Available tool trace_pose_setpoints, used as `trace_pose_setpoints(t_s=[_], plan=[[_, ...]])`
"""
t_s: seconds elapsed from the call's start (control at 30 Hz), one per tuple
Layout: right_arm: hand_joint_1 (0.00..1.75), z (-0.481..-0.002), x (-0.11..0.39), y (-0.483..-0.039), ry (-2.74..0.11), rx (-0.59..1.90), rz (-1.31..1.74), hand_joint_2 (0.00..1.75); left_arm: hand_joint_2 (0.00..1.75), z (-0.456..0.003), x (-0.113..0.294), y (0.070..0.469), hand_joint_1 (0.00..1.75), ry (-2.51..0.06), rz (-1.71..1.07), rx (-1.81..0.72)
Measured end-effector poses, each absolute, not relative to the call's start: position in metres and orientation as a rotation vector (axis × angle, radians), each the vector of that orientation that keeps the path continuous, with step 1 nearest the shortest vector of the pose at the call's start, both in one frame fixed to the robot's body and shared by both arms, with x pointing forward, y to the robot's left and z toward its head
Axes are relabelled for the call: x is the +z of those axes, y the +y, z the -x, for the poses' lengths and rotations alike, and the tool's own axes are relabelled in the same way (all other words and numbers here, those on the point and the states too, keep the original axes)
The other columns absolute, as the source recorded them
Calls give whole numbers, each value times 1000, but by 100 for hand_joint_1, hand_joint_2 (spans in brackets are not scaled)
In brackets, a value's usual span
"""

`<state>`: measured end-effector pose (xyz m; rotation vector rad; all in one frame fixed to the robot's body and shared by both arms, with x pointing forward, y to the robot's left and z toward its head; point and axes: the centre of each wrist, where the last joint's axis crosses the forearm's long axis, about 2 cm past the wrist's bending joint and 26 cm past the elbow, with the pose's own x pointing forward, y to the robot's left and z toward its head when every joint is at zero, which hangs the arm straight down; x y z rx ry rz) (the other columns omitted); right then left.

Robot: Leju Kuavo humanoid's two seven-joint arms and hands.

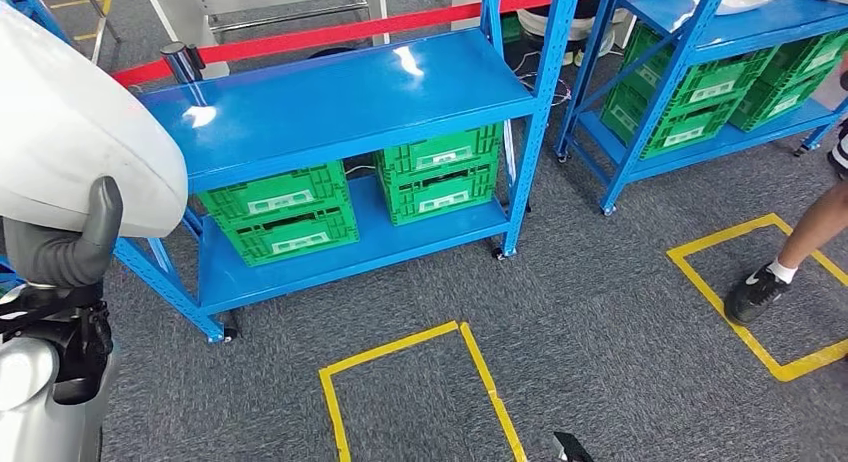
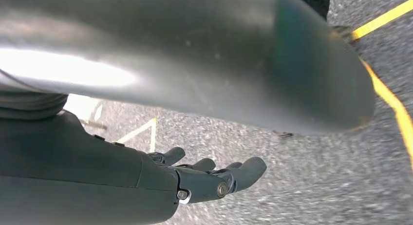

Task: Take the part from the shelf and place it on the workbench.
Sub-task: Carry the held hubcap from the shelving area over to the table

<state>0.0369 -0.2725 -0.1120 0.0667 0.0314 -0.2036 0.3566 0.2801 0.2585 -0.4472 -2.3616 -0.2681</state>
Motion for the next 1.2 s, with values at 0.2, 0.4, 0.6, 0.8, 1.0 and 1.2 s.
trace_pose_setpoints(t_s=[0.2, 0.4, 0.6, 0.8, 1.0, 1.2], plan=[[0, -34, -112, -269, 32, -247, -72, 0, 175, -346, 253, 290, 175, -2385, 396, -272], [0, -30, -113, -268, 20, -259, -81, 0, 175, -332, 239, 297, 175, -2393, 360, -246], [0, -28, -113, -269, 22, -206, -98, 0, 175, -310, 220, 305, 175, -2366, 332, -204], [0, -34, -112, -274, -1, -194, -92, 0, 175, -296, 212, 320, 175, -2350, 344, -170], [0, -35, -112, -274, 27, -198, -87, 0, 175, -294, 210, 322, 175, -2309, 396, -178], [0, -36, -112, -271, 18, -215, -94, 0, 175, -297, 212, 322, 175, -2310, 389, -186]])
